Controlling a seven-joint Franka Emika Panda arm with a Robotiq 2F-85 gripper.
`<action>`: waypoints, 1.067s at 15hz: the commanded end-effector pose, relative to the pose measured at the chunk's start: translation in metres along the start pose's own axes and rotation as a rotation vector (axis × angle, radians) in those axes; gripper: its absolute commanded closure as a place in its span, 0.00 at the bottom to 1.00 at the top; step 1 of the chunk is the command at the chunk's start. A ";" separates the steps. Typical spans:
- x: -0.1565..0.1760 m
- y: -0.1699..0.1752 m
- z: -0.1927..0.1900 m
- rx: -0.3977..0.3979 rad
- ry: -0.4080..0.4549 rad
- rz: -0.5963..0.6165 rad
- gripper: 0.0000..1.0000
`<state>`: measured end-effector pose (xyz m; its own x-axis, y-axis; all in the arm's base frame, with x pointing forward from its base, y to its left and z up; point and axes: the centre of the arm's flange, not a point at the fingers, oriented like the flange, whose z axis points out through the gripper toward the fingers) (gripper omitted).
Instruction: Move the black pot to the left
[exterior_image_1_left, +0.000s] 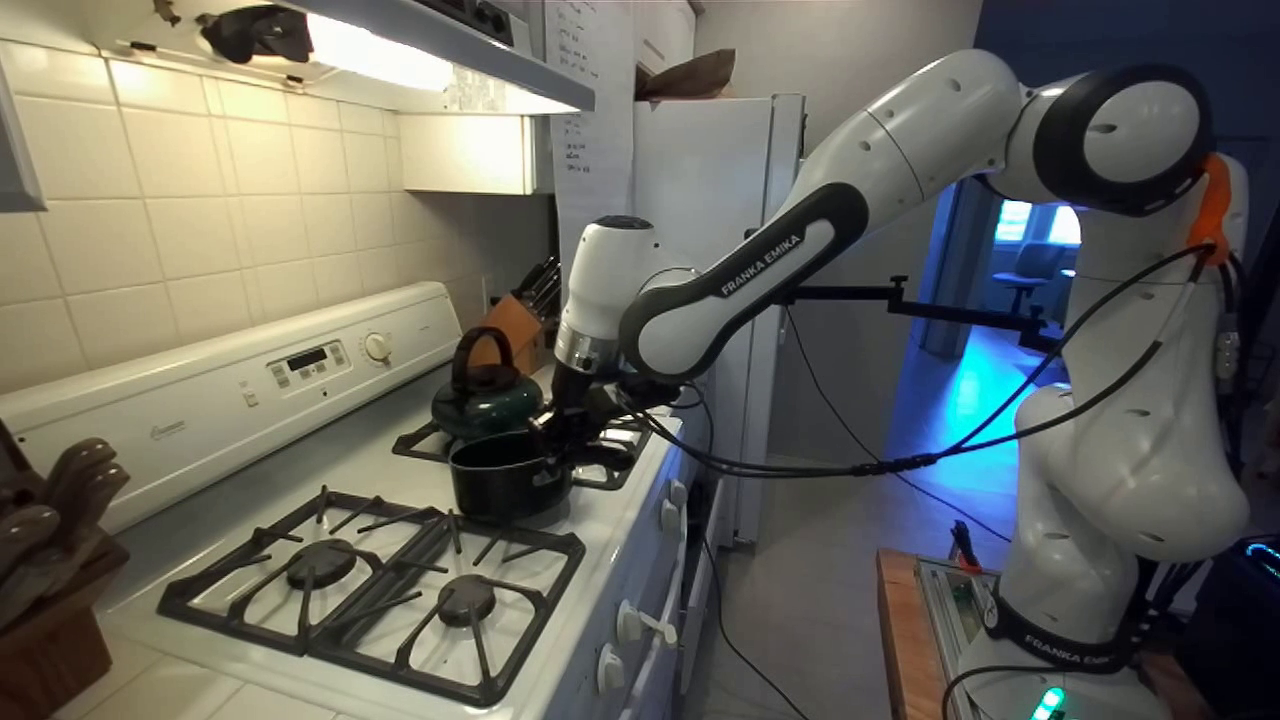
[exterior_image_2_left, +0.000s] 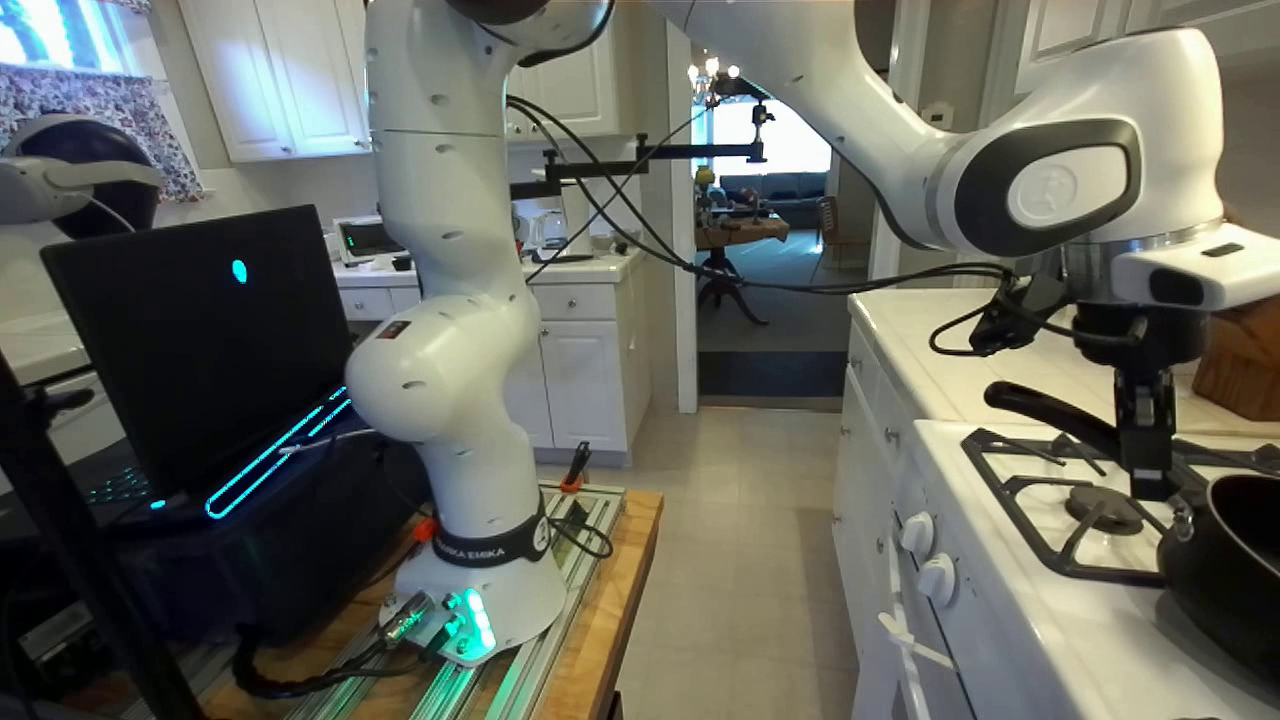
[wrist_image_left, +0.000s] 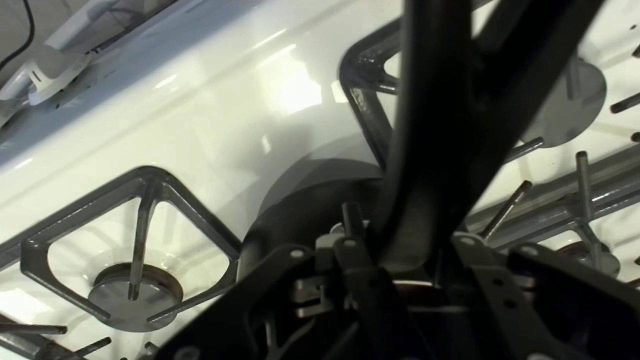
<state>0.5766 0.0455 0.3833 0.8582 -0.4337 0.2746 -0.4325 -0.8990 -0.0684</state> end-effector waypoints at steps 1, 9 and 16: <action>-0.009 0.000 -0.009 0.009 0.040 0.004 0.92; -0.034 -0.013 -0.009 0.024 0.019 -0.059 0.92; -0.058 -0.036 -0.005 0.030 -0.015 -0.138 0.92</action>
<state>0.5529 0.0872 0.3709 0.8983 -0.3556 0.2580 -0.3520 -0.9340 -0.0617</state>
